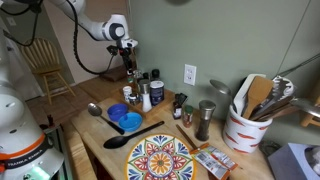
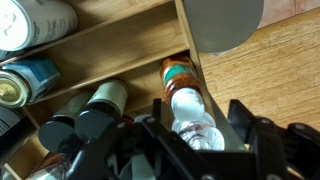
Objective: Move the brown bottle with a white lid off of the tray
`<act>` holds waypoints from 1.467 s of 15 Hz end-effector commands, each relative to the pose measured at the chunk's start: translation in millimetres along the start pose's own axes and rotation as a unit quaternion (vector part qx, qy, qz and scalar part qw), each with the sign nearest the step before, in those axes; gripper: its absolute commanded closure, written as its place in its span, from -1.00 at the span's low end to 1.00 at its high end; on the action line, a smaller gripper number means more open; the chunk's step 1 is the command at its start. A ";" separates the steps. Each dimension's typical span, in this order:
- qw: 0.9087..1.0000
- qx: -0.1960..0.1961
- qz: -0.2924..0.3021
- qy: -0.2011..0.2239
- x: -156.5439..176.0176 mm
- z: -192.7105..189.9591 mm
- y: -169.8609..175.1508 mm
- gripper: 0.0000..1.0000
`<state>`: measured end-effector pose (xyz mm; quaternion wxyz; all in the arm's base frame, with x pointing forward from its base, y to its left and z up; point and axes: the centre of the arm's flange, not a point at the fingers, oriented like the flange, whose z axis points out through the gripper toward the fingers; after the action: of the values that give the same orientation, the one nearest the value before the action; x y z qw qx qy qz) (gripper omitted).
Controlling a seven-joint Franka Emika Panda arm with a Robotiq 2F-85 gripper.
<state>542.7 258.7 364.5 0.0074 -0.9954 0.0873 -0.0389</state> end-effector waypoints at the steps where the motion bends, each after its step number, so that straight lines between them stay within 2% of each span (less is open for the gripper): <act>1: 1.000 -0.008 0.007 -0.004 6.6 8.8 -1.4 0.19; 2: 1.000 -0.010 0.009 -0.003 7.7 10.5 0.0 0.32; 4: 1.000 -0.010 0.010 -0.007 9.4 13.3 1.5 0.23; 5: 1.000 -0.011 0.011 -0.008 10.2 14.6 2.2 0.35; 6: 1.000 -0.011 0.012 -0.009 10.8 15.1 2.4 0.30; 7: 1.000 -0.010 0.013 -0.011 11.6 14.3 2.2 0.60; 8: 1.000 -0.010 0.013 -0.012 11.9 13.8 2.0 0.64; 9: 1.000 -0.014 0.014 -0.015 12.0 13.4 2.1 0.55; 10: 1.000 -0.016 0.015 -0.016 12.1 13.0 2.2 0.78; 12: 1.000 -0.012 0.019 -0.020 10.0 1.4 3.7 0.83; 18: 0.999 -0.003 0.047 0.002 0.4 -80.3 21.4 0.83; 22: 0.995 -0.004 0.099 0.011 -8.4 -138.8 50.9 0.83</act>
<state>535.4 231.7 461.6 0.0045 -0.9880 0.1458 -0.0509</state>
